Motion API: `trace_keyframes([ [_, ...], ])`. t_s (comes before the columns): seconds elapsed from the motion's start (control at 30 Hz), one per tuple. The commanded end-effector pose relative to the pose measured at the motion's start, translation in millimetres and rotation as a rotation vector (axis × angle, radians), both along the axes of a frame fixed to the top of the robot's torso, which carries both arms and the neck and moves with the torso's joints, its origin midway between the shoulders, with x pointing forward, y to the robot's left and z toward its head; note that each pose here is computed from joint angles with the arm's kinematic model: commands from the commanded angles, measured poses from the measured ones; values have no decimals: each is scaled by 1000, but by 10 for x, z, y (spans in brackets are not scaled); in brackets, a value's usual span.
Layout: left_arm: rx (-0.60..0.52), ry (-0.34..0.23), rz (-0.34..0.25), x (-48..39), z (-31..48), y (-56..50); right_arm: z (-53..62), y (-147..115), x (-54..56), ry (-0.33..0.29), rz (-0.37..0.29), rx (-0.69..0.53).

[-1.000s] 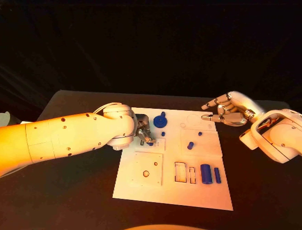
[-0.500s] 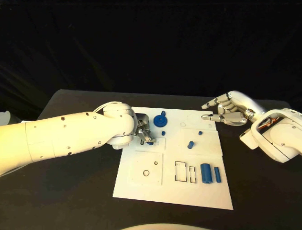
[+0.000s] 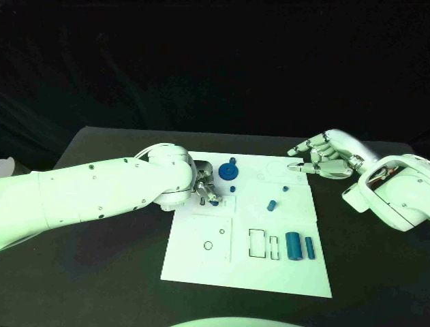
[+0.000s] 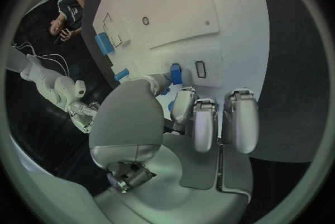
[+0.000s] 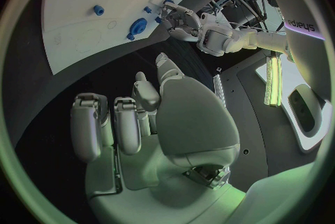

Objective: Assemble the parts on the task board

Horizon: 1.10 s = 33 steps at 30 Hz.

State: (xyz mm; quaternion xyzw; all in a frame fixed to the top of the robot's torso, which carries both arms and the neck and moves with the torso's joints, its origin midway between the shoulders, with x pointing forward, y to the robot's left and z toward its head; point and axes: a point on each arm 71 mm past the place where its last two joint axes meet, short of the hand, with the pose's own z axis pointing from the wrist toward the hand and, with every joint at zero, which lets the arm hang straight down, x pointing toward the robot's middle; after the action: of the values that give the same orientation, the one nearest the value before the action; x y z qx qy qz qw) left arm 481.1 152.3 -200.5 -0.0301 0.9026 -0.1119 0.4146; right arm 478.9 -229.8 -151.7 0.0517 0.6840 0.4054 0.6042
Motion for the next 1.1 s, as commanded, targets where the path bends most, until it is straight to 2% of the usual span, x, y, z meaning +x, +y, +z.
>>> trace_keyframes([
  [0.03,34,51,8,-35,-49,-11,-10,11,-8,6,16,-10],
  [0.57,47,72,-2,-25,-68,-15,-9,1,-13,8,14,-12],
  [1.1,50,71,7,-1,-74,0,-5,-10,-20,6,11,-15],
])
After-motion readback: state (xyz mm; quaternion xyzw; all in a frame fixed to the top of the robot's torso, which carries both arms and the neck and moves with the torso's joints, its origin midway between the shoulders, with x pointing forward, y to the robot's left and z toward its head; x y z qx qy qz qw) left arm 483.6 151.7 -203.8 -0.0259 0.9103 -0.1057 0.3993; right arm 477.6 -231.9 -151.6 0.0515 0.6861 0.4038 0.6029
